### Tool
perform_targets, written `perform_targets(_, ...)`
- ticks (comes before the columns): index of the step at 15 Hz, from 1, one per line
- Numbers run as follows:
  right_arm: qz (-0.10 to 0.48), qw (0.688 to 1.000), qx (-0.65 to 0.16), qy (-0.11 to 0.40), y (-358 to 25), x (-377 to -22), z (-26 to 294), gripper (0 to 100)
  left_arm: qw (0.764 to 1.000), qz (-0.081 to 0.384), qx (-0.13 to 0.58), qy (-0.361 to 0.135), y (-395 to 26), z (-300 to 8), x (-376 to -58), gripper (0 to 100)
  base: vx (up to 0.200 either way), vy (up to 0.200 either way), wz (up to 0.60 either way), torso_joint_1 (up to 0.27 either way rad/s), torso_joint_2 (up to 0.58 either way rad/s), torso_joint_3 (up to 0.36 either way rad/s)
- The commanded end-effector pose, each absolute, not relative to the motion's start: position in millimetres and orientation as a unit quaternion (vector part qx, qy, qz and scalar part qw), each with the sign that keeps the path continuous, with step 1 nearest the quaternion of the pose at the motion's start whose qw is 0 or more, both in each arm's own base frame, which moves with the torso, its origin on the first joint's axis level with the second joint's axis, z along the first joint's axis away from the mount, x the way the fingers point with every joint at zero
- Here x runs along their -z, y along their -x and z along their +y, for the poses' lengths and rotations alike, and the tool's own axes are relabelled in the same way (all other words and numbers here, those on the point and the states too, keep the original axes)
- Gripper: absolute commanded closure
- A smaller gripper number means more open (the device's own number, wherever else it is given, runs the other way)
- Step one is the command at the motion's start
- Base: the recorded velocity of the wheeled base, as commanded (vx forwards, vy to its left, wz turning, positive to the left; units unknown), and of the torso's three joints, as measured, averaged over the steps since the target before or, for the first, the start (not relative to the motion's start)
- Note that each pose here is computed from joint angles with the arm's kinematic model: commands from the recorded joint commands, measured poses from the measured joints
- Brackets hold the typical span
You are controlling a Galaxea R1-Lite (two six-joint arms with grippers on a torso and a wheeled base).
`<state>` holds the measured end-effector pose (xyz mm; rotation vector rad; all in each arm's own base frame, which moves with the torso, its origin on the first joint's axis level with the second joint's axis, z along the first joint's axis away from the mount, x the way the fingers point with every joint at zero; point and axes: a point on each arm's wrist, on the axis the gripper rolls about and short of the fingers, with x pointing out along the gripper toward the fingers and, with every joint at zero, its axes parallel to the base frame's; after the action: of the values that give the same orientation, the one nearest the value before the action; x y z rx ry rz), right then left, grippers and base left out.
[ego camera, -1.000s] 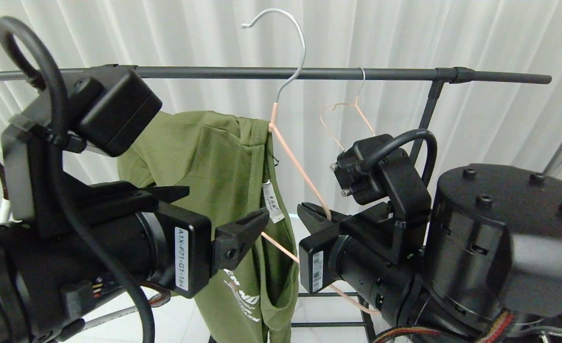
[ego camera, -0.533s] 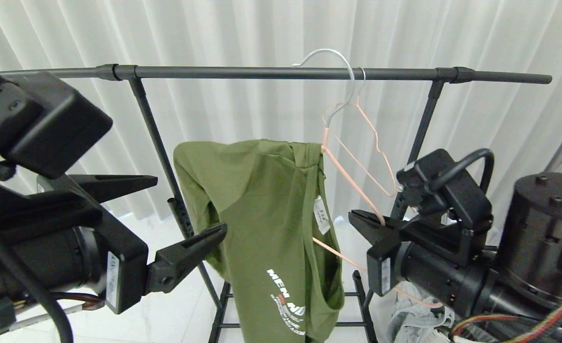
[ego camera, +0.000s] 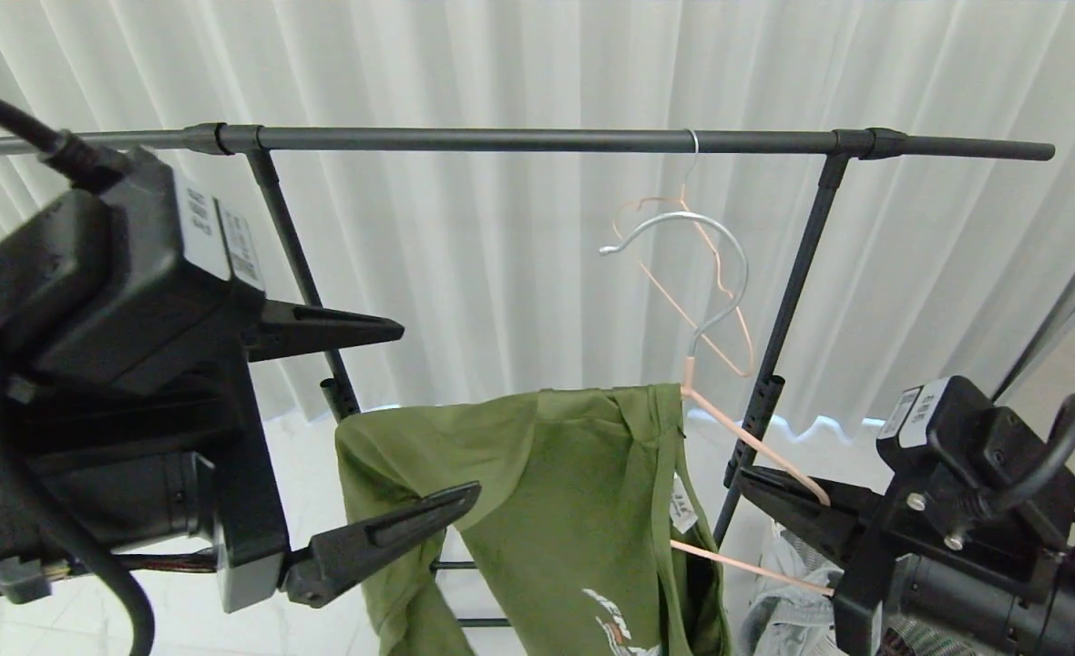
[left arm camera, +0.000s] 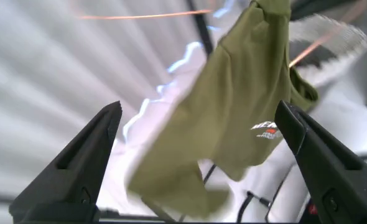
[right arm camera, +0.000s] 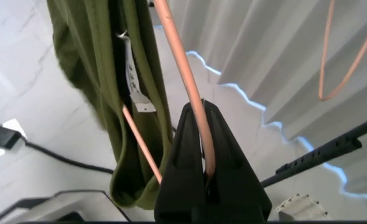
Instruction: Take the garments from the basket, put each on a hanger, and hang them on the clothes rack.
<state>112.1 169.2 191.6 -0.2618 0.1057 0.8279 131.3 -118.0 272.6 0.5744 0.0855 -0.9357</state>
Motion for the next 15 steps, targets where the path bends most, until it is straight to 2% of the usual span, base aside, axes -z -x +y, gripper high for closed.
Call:
perform_targets(1, 0.045, 0.903, -0.406, 0.134, -109.6, -191.5, 165.6, 100, 0.834, 0.053, 0.473, -0.279, -142.6, -127.1, -264.0, 0, 0.0, 0.0, 0.0, 0.0, 0.0, 0.0)
perform_targets(3, 0.041, 0.897, -0.416, 0.144, -107.0, -191.1, 169.0, 100, 0.815, 0.059, 0.503, -0.283, -149.2, -134.3, -257.1, 0, 0.0, 0.0, 0.0, 0.0, 0.0, 0.0)
perform_targets(7, 0.041, 0.885, -0.438, 0.149, -99.6, -189.5, 176.6, 100, 0.802, 0.053, 0.528, -0.275, -163.4, -148.0, -247.4, 0, 0.0, 0.0, 0.0, 0.0, 0.0, 0.0)
perform_targets(13, 0.037, 0.886, -0.438, 0.15, -99.0, -190.5, 177.2, 100, 0.797, 0.065, 0.533, -0.276, -162.4, -147.7, -239.7, 0, 0.0, 0.0, 0.0, 0.0, 0.0, 0.0)
perform_targets(14, 0.037, 0.886, -0.438, 0.15, -99.5, -190.7, 178.0, 100, 0.796, 0.064, 0.534, -0.279, -162.0, -147.4, -239.2, 100, 0.0, 0.0, 0.0, 0.0, 0.0, 0.0)
perform_targets(15, 0.037, 0.886, -0.438, 0.15, -99.7, -190.8, 178.4, 100, 0.793, 0.062, 0.534, -0.286, -162.6, -147.5, -237.7, 100, 0.0, 0.0, 0.0, 0.0, 0.0, 0.0)
